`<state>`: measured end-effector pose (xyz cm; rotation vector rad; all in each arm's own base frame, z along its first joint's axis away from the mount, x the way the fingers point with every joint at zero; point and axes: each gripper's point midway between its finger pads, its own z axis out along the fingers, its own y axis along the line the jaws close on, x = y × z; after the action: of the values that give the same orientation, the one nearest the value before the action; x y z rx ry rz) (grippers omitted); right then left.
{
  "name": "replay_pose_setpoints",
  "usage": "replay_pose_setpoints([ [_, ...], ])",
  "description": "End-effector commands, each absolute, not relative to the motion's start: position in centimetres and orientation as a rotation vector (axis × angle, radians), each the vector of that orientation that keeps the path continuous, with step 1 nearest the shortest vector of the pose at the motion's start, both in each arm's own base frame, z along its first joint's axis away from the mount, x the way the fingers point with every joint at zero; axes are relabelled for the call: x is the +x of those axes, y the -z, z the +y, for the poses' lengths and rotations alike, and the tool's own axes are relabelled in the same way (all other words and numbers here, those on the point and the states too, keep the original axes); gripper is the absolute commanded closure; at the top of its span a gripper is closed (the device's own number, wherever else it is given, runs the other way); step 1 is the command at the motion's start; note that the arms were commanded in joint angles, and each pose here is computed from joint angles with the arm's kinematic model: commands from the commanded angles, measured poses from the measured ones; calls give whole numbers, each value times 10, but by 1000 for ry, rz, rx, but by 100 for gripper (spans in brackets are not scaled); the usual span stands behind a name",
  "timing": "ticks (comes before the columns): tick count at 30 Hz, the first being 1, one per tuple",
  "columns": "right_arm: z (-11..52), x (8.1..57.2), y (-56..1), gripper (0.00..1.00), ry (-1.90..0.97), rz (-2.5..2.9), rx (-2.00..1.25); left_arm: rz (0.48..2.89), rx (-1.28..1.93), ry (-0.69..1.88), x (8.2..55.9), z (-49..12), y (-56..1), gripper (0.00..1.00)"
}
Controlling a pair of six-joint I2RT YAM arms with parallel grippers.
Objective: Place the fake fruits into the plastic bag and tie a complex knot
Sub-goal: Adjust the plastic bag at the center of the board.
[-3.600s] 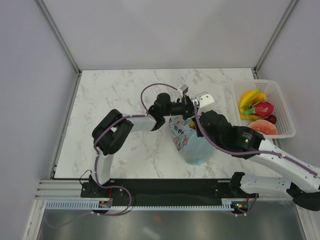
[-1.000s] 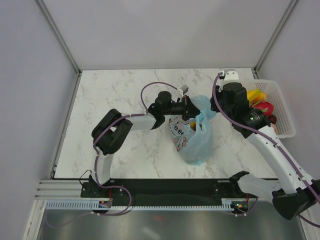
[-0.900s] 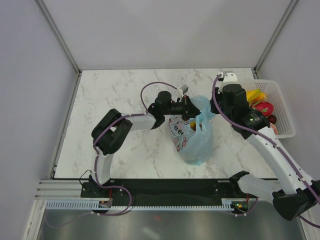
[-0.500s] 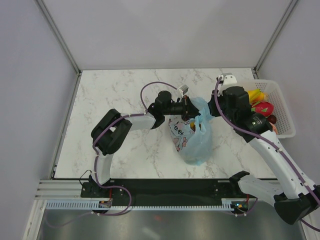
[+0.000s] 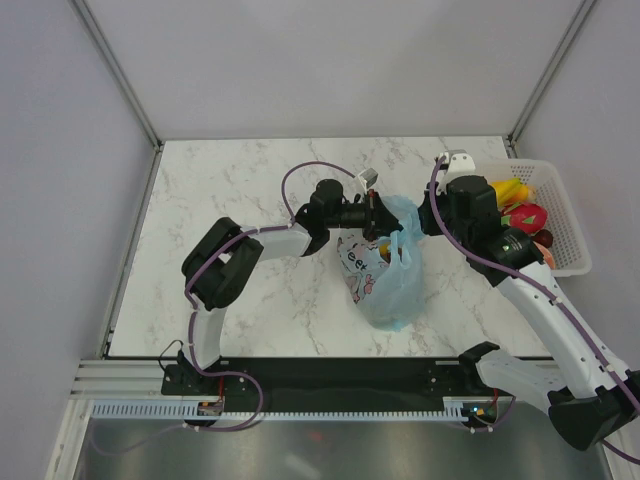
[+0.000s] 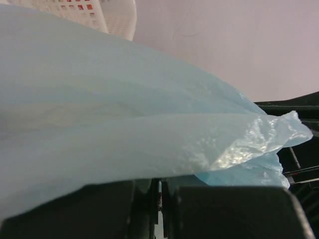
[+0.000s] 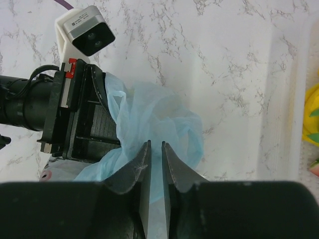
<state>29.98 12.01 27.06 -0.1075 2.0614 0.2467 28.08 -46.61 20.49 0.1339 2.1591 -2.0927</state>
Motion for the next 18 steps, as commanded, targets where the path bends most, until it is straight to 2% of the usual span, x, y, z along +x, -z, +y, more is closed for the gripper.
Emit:
replay_pose_setpoints([
  [1,125,300,-272,80,-302,2041,-76,2022,287,2127,275,-464,-253,98],
  [4,127,302,-274,83,-313,2034,-76,2022,303,2140,270,-465,-258,98],
  [18,132,300,-289,84,-361,1997,-82,2030,383,2186,250,-478,-275,98],
])
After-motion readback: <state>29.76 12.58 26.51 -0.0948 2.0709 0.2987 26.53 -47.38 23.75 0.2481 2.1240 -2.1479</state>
